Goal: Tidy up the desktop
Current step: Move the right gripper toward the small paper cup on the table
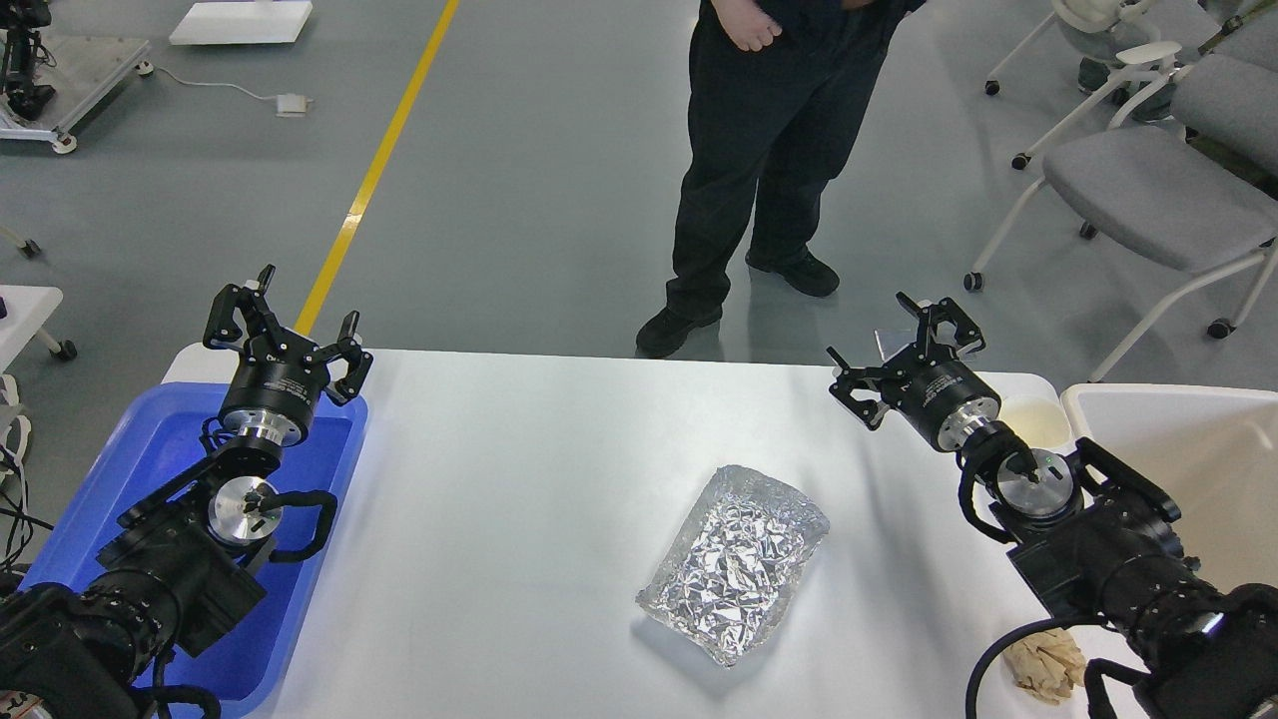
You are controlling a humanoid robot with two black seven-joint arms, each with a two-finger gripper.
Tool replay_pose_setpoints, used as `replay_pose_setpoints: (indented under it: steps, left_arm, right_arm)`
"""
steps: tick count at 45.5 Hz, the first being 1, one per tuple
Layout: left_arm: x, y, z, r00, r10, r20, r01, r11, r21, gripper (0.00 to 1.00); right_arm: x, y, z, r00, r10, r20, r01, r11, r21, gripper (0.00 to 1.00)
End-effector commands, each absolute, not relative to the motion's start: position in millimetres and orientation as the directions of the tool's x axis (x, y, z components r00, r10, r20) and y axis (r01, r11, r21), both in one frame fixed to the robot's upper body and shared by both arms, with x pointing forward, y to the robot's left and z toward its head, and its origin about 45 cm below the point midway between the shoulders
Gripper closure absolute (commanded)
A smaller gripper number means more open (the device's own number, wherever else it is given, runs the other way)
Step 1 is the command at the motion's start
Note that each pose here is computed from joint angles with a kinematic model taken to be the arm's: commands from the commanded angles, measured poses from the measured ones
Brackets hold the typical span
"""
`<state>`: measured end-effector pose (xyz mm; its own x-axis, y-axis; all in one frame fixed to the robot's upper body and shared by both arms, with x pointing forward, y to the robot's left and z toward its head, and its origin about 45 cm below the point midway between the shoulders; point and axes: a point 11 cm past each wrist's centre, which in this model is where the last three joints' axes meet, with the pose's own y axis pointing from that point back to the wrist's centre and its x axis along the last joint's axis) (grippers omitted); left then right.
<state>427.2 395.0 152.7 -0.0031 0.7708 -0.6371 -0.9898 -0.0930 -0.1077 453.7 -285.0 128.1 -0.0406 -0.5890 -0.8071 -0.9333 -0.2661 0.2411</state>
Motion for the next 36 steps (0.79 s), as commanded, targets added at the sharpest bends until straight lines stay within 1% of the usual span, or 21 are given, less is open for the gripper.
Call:
replay_pose_setpoints:
  steps: [1,11,17,36]
  left_arm:
    - [427,395,153,-0.004,0.77,-0.639,-0.989,-0.096,-0.11,0.0]
    - [427,395,153,-0.004,0.77,-0.638,-0.989,-0.095,-0.109,0.0]
    - [427,395,153,-0.004,0.77,-0.638,-0.989,-0.095,-0.109,0.0]
    - [427,395,153,-0.004,0.77,-0.638,-0.989,-0.095,-0.109,0.0]
  right_arm:
    - [454,-283,129,-0.037,-0.59,-0.807,-0.932,-0.271,0.24,0.0]
    - [453,-283,127,-0.035,-0.596,-0.802,-0.93,-0.274,0.244,0.0]
    - [452,-279,124,-0.023,-0.631,-0.775,-0.917,-0.295,0.267,0.0]
    - [452,-317,134,-0.027,-0.669,-0.743,-0.932,-0.252,0.26,0.0]
